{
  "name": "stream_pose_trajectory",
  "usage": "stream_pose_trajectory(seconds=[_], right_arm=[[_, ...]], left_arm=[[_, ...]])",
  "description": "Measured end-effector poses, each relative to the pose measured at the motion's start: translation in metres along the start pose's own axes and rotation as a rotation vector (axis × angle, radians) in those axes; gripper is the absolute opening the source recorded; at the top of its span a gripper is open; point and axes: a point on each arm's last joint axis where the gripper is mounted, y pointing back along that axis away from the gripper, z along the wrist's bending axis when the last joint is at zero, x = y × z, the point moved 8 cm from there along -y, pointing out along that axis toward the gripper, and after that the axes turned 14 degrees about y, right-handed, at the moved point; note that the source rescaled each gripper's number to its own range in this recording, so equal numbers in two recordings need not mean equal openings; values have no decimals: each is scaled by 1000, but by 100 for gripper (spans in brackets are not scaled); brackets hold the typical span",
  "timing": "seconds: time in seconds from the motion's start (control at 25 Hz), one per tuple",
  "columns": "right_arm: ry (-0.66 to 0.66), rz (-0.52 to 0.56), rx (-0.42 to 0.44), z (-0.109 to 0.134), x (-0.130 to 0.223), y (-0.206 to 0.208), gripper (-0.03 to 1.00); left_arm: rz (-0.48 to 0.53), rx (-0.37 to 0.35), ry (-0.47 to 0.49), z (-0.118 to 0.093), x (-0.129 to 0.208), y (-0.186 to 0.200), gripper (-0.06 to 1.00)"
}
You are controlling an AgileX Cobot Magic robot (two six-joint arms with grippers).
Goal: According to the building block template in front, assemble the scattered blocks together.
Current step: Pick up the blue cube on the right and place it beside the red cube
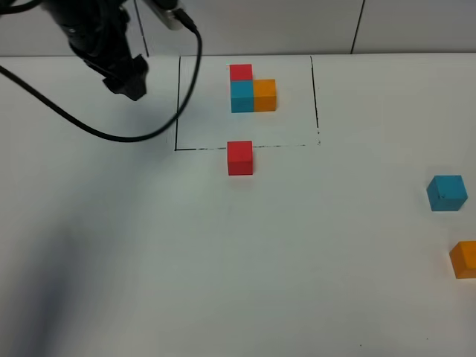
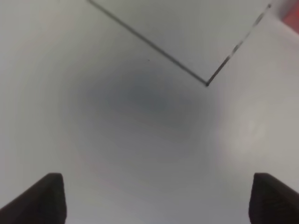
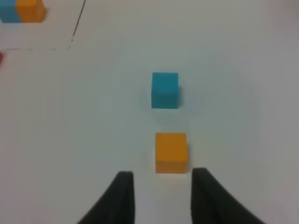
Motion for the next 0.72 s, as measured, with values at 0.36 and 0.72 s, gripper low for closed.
stream_pose_trajectory(seconds=[0.36, 0.72], right_arm=[[0, 0, 0, 0, 0, 0, 0], [0, 0, 0, 0, 0, 0, 0]], left_arm=[[-27, -81, 310, 31, 99, 55, 81], [-66, -239, 522, 0, 206, 109, 81]])
